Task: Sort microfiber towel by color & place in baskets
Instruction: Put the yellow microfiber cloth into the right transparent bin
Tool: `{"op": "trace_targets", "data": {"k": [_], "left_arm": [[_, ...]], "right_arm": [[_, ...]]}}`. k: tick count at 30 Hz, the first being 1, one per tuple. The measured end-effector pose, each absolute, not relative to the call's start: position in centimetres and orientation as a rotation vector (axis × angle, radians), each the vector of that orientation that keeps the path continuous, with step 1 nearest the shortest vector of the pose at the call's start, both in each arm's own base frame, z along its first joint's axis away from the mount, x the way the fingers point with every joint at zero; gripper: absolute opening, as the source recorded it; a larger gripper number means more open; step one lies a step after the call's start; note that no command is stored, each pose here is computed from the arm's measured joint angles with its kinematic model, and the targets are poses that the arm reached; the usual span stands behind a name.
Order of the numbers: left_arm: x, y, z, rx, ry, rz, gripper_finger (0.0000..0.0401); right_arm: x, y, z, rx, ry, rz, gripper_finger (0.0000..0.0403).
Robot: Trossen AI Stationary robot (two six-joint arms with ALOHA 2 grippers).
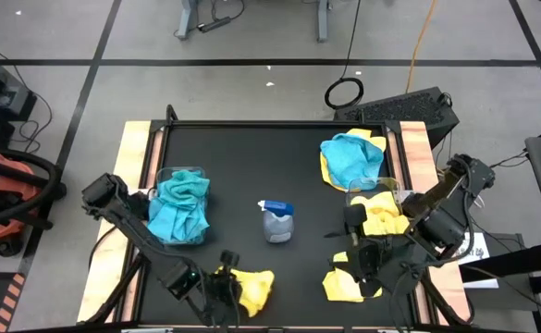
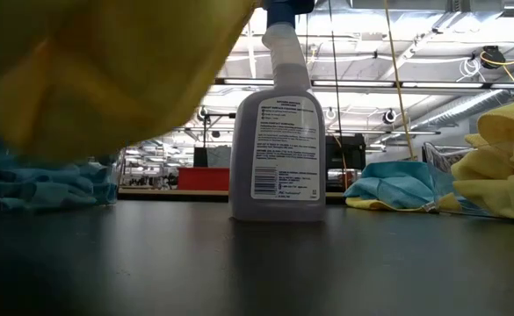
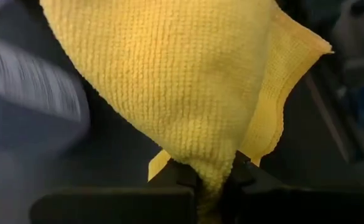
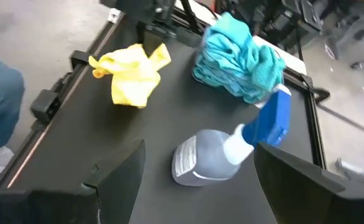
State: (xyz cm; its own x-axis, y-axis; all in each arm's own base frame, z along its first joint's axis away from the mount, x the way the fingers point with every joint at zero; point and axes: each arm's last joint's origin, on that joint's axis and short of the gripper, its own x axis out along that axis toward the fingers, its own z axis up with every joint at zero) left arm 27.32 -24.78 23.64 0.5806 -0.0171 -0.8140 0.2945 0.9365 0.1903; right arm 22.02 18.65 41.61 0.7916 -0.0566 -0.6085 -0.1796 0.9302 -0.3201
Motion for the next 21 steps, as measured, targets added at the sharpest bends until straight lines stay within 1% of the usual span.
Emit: {"op": "trace_targets", "data": {"k": [5,11,14,18,21], "left_arm": [[29.9,-24.3,25.6,0.372,0.764,-0.248,0.002],[33.0,-22.6,27.1,0.391,0.576,-0.242,0.002],[34.1,-21.7,27.7,0.386,0.513,-0.255,0.002],[35.5,-20.5,28.5,0.342,0.418,-0.317,0.002],[36.4,-19.7,29.2,0.295,0.345,-0.352,0.002]], "right_arm": [[21.8,20.5,41.6,-0.443,0.6,0.15,0.0293],[22.1,23.1,41.0,-0.543,0.534,0.238,0.0293],[22.5,24.5,40.3,-0.6,0.517,0.271,0.0293],[23.5,26.2,38.6,-0.703,0.52,0.296,0.0293],[24.5,27.1,36.9,-0.825,0.538,0.234,0.0293]]}}
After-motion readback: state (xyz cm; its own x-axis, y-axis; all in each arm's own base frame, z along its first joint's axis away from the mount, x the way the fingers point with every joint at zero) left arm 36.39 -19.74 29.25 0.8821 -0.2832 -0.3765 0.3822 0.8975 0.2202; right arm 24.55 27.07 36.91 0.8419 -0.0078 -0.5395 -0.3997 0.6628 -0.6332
